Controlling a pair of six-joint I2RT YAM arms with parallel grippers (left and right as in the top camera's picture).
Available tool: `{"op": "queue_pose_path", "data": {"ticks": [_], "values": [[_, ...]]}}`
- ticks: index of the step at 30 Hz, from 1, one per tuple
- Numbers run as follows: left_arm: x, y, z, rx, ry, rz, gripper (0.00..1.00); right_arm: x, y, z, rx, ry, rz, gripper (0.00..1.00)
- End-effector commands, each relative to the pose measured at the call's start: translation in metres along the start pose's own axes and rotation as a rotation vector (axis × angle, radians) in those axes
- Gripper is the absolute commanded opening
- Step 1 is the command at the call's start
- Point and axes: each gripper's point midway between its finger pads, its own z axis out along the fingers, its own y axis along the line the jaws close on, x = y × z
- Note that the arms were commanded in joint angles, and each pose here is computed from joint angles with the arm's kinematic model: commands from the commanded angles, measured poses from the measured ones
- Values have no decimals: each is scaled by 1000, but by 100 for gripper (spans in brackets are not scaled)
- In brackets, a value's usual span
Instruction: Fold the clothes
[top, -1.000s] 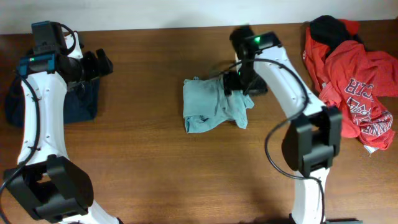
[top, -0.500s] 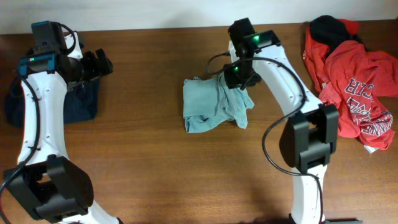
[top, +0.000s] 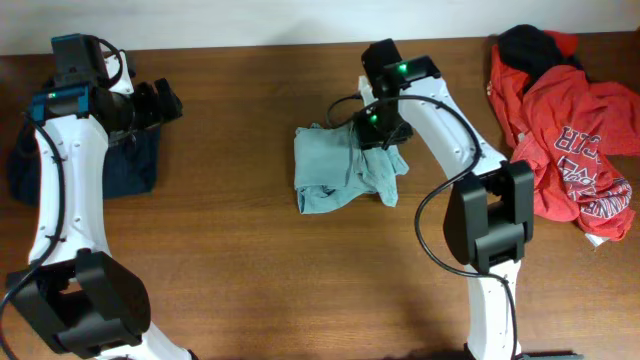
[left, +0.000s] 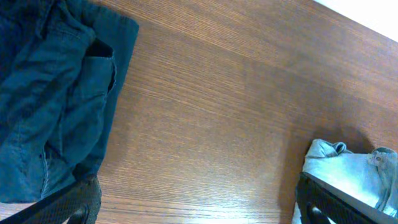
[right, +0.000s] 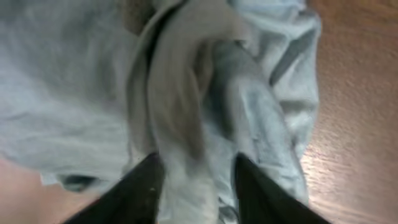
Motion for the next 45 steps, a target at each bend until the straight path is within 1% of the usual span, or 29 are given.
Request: {"op": "queue_pose_path", "data": {"ticks": [1,2,3,8,12,16,19,20,21,22,23,24,28,31,34,38,40,45], "values": [[-7,-4,-13,1,-36,27,99,7,5,12,-19,37,-3,21],[-6,-5,-13,1,-35,27,99,7,5,12,-19,35,-3,11],[-6,-4,-13,1,-33,26,99,5,4,12,-19,29,-2,4],[-3,-4,-13,-1,-23,24,99,-5,-9,-8,-22,-8,32,4],[-3,-4,-12,-2,-21,24,99,-6,-28,-23,-37,-14,84,4],[-3,-4,-12,-2,-22,24,99,8,-55,-24,-79,41,169,4],[-5,-4,-12,-1,-28,25,99,17,-65,-19,-129,83,175,5],[-5,-4,-12,0,-30,26,99,21,-69,-16,-136,103,185,11],[-6,-4,-12,0,-32,26,99,25,-72,-12,-135,122,195,30],[-6,-4,-12,0,-33,26,99,28,-75,-11,-136,137,202,65],[-6,-4,-12,0,-32,26,99,32,-76,-8,-136,153,206,94],[-5,-4,-12,0,-32,26,99,36,-76,-7,-140,166,201,99],[-5,-5,-12,5,-31,27,99,46,-77,-6,-134,206,204,98],[-1,-14,-12,38,-15,33,99,45,-75,-8,-145,202,207,99],[9,-27,-8,70,19,50,99,40,-69,-16,-202,180,216,99],[32,-53,7,101,83,131,99,23,-57,-45,-346,88,161,99],[48,-71,17,147,126,177,99,16,-57,-61,-387,40,145,99],[92,-108,48,240,245,280,99,11,-80,-89,-379,-34,158,99]]}}
